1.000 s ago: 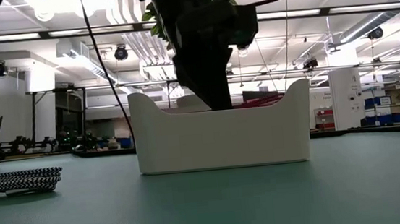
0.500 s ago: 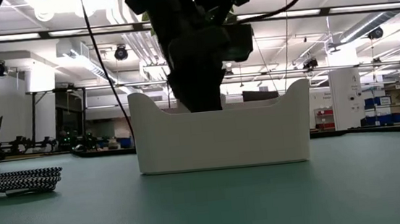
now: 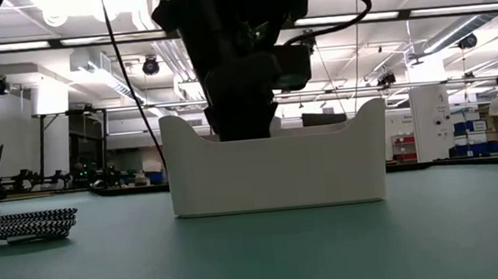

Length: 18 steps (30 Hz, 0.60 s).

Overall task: Pick and place USB-C Cables
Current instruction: Put the red charger cable into the white bin

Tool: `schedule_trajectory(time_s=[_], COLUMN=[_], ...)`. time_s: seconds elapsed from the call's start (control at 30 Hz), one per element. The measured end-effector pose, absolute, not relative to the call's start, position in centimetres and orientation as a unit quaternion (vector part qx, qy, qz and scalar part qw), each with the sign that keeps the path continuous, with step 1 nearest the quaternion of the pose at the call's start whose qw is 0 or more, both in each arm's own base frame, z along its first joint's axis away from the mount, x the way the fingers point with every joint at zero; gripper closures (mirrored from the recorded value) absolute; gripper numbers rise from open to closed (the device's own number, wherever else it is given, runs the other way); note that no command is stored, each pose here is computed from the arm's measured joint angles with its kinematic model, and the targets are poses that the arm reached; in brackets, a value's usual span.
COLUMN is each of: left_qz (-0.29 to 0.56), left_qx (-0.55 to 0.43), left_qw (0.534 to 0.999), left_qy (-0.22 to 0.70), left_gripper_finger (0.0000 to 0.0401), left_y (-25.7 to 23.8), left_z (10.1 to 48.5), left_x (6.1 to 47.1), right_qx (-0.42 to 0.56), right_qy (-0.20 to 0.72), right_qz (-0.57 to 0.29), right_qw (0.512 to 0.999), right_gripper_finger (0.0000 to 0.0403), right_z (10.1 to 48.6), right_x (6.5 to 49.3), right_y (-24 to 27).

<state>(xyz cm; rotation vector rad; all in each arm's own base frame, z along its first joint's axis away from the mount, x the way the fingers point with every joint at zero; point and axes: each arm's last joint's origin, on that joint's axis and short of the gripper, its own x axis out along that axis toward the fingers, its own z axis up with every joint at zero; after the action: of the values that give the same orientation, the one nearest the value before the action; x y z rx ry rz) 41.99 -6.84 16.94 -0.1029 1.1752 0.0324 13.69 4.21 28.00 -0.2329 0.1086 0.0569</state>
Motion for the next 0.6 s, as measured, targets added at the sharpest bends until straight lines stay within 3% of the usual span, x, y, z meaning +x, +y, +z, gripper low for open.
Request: schedule_trajectory(time_s=[0.6], left_qz=[0.016], left_qx=[-0.053], left_qw=[0.837], left_qy=[0.545], left_gripper_finger=[0.036], left_y=[-6.84], left_z=[17.03], left_x=[42.2], right_qx=[-0.115], right_qy=[0.054], right_qz=[0.028], right_qw=[0.991], right_gripper_finger=[0.0344], right_z=[28.0], right_x=[13.69], right_y=[4.22])
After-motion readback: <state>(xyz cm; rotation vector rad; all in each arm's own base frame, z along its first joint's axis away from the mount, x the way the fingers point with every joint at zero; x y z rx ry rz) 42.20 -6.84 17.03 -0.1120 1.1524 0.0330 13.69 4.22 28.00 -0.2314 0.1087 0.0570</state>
